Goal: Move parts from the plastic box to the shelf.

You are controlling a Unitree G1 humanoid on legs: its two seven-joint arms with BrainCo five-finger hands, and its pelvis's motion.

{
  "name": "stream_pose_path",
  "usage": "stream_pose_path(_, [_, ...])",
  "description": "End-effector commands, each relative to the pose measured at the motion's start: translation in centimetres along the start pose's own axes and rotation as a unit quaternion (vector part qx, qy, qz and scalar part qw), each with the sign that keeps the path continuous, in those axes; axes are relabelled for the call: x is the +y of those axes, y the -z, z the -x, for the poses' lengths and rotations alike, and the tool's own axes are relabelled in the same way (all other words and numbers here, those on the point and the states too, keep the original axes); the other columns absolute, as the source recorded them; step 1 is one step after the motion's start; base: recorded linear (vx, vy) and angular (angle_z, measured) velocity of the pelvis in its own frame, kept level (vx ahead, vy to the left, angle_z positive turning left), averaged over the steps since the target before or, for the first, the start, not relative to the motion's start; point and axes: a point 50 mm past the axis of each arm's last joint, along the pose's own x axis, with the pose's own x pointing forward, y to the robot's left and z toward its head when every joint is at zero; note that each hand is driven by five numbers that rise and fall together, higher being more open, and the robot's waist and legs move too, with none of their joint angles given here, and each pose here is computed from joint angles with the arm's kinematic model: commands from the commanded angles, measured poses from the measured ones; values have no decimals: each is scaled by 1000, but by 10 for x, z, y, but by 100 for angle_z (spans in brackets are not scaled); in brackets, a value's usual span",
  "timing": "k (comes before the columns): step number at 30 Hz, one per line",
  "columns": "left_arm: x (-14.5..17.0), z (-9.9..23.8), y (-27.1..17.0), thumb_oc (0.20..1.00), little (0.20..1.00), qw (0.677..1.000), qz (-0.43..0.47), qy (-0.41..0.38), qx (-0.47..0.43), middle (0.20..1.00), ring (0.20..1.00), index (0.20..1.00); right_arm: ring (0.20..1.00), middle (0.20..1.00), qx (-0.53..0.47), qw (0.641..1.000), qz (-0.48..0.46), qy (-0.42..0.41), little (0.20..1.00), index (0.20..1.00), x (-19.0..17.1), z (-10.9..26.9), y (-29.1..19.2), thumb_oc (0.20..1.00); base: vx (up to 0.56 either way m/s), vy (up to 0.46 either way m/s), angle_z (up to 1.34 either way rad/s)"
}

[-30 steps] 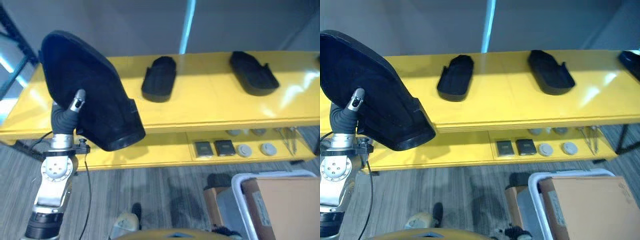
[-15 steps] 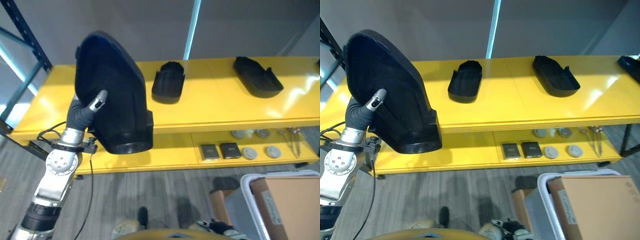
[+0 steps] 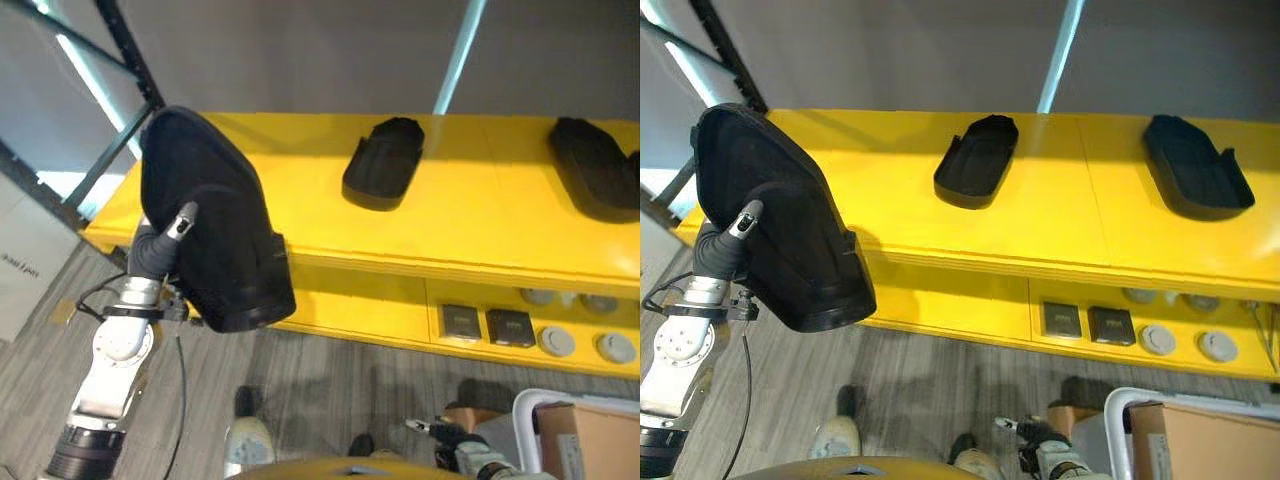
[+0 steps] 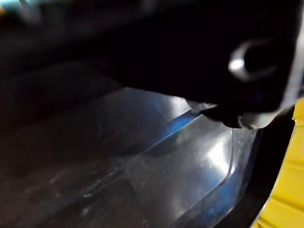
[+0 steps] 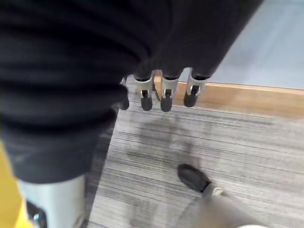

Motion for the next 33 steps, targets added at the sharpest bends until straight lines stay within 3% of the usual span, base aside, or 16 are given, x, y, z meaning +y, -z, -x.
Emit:
stream_pose_path(1, [23, -7, -39, 200, 200, 993, -47, -46, -97, 200, 200, 200, 1000, 1000, 14, 1000, -3, -8, 1000, 1000, 8, 1, 11, 1000, 246, 457, 11])
stream_pose_path(6, [28, -8, -40, 200, 200, 992, -88, -36, -88, 200, 200, 200, 1000, 1000, 49, 998, 50, -6, 1000, 1000, 8, 4, 29, 1000, 252, 422, -1])
stream_pose_path(10, [33, -9, -44, 200, 200, 991, -105, -21, -86, 200, 200, 200, 1000, 1000, 51, 998, 9, -22, 1000, 1000, 18, 4, 29, 1000, 199, 485, -7])
stream_pose_path(17, [35, -21, -43, 200, 200, 988, -124, -11, -87, 200, 200, 200, 1000, 1000, 45, 997, 27, -53, 1000, 1000, 34, 6, 30, 1000, 132, 64, -13])
stream_pose_path(23, [33, -22, -13, 200, 200, 1000, -9, -16, -20, 200, 200, 200, 1000, 1000, 77, 988, 103, -87, 1000, 1000, 41, 10, 48, 1000, 211, -82, 18])
stream_pose_path(29, [26, -53, 28, 200, 200, 983, 166, -15, 76, 200, 200, 200, 1000, 1000, 26, 996, 59, -54, 1000, 1000, 21, 3, 16, 1000, 177, -24, 0])
stream_pose_path(33, [33, -82, 29, 200, 200, 985, 142, 5, 95, 200, 200, 200, 1000, 1000, -17, 989, 124, -75, 1000, 1000, 30, 1, -8, 1000, 32, -5, -24])
